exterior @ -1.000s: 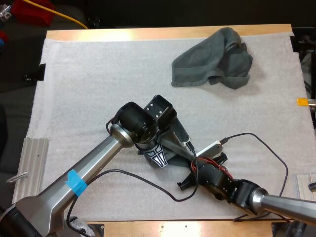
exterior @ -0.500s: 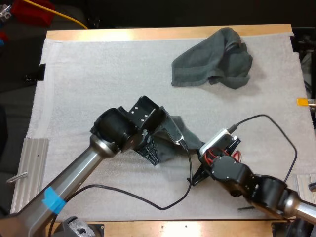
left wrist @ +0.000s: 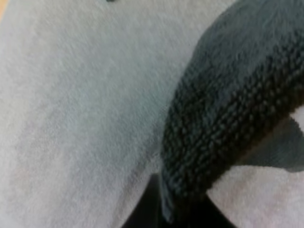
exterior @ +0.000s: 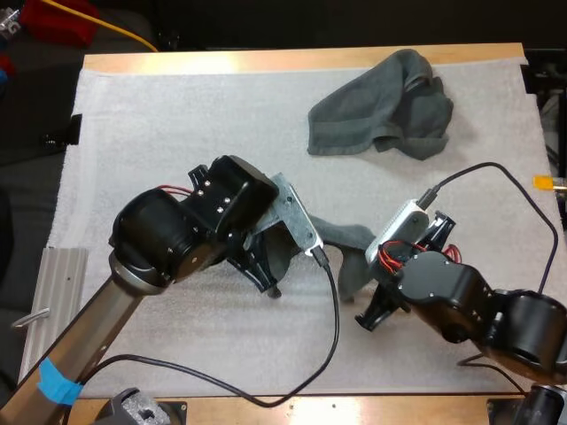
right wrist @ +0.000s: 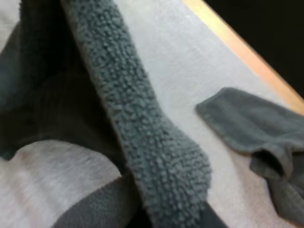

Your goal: Pick towel from pile, fold and stack

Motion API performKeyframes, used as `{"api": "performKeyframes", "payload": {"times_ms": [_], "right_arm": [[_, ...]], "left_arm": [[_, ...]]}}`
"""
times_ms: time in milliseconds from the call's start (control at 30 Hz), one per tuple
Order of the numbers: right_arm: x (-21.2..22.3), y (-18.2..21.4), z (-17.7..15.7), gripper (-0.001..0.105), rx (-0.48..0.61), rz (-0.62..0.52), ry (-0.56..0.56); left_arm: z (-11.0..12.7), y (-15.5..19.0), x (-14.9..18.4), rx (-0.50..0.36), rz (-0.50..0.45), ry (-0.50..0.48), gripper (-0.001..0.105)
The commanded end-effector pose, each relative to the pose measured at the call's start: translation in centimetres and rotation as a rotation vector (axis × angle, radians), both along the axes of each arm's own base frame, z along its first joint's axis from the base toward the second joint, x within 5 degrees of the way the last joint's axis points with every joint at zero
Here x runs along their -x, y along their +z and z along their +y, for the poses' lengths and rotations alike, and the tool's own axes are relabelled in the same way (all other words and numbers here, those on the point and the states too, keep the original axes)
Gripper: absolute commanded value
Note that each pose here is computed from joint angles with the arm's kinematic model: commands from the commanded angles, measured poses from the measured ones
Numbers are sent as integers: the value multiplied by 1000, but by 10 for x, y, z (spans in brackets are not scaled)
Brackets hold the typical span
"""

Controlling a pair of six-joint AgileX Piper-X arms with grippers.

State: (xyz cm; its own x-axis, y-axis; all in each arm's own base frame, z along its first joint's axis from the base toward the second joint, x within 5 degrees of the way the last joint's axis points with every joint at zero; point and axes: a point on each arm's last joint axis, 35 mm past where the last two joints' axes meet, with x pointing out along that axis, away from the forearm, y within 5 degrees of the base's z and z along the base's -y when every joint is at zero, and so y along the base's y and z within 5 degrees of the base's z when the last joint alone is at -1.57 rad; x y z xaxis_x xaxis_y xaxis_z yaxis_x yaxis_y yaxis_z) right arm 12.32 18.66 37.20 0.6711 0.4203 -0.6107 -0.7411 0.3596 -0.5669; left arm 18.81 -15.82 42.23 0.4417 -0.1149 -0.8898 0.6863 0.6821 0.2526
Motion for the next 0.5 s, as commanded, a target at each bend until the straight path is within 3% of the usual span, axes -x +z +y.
{"api": "performKeyframes", "payload": {"times_ms": [0,267,467], "right_arm": [[4,6,-6,1,39,35,29],[22,19,-25,1,123,258,146],[34,33,-34,1,90,414,232]], "left_arm": [[0,1,9,-26,27,-37,0],[-22,3,39,-42,28,-210,0],[-39,3,61,-41,25,-319,0]]}}
